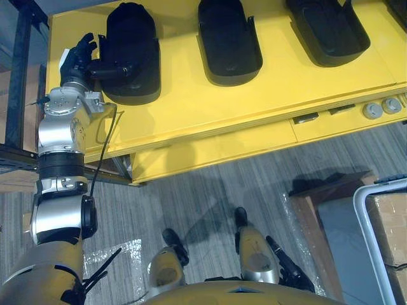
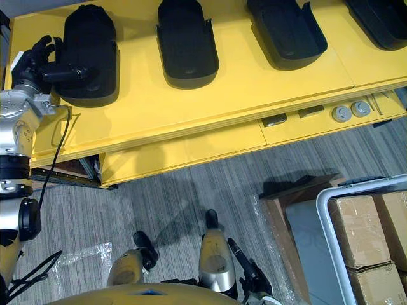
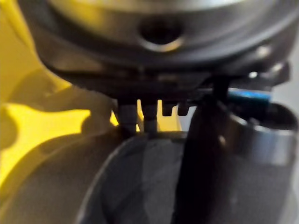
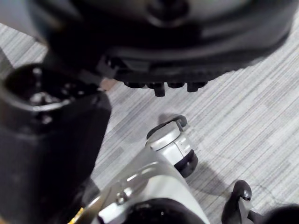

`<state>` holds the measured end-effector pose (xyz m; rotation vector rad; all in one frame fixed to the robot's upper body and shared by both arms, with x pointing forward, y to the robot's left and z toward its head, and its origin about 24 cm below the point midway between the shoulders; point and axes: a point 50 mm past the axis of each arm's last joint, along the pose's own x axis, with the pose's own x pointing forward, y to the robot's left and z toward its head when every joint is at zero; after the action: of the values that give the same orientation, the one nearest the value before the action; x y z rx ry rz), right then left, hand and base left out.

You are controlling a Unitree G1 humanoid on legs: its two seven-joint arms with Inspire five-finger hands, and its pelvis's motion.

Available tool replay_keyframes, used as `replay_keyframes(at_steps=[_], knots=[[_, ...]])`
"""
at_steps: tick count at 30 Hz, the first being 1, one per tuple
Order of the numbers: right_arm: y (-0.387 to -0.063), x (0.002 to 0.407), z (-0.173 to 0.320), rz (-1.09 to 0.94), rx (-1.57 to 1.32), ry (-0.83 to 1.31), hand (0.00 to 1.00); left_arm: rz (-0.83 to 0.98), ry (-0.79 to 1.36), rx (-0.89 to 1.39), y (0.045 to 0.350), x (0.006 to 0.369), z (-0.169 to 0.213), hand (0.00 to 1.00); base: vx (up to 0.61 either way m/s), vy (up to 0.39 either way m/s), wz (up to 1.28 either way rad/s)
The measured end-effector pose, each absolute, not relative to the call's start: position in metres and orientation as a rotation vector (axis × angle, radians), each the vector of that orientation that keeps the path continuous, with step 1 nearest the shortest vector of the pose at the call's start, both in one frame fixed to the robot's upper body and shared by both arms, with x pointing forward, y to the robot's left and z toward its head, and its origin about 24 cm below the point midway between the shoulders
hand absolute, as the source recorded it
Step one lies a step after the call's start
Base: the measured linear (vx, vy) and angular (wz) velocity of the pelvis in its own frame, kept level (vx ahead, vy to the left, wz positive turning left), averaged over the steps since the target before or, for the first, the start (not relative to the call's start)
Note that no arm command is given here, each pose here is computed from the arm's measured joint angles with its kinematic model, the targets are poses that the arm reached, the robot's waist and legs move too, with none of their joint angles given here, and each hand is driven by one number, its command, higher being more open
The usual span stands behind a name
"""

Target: Walk over and take three plastic housings, then place them on the shelf

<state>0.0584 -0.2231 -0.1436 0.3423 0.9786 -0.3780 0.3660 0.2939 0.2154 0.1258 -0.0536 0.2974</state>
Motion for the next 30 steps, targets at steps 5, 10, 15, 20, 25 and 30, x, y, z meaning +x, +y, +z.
replay_keyframes(at_steps=[5, 10, 15, 20, 25, 30], knots=[[-0.219, 0.049, -0.148, -0.396, 0.352, 1.012, 1.0, 0.373, -0.032, 0.132, 0.299, 0.363, 0.206, 1.0, 0.0, 0.002, 0.04], [-0.213, 0.042, -0.152, -0.433, 0.349, 1.029, 1.0, 0.431, 0.028, 0.16, 0.304, 0.357, 0.184, 1.0, 0.02, 0.001, 0.02], [-0.215, 0.036, -0.154, -0.463, 0.323, 1.032, 1.0, 0.447, 0.052, 0.148, 0.305, 0.35, 0.163, 1.0, 0.05, 0.006, 0.07], [-0.222, 0.032, -0.152, -0.528, 0.239, 1.024, 1.0, 0.28, -0.181, -0.071, 0.277, 0.341, 0.174, 1.0, 0.02, -0.005, 0.19], [-0.229, 0.042, -0.148, -0.569, 0.184, 0.958, 1.0, -0.02, -0.483, -0.295, 0.227, 0.321, 0.2, 1.0, -0.01, -0.006, 0.06], [-0.235, 0.052, -0.144, -0.574, 0.147, 0.91, 1.0, -0.12, -0.637, -0.421, 0.213, 0.3, 0.196, 1.0, -0.05, -0.009, -0.05]])
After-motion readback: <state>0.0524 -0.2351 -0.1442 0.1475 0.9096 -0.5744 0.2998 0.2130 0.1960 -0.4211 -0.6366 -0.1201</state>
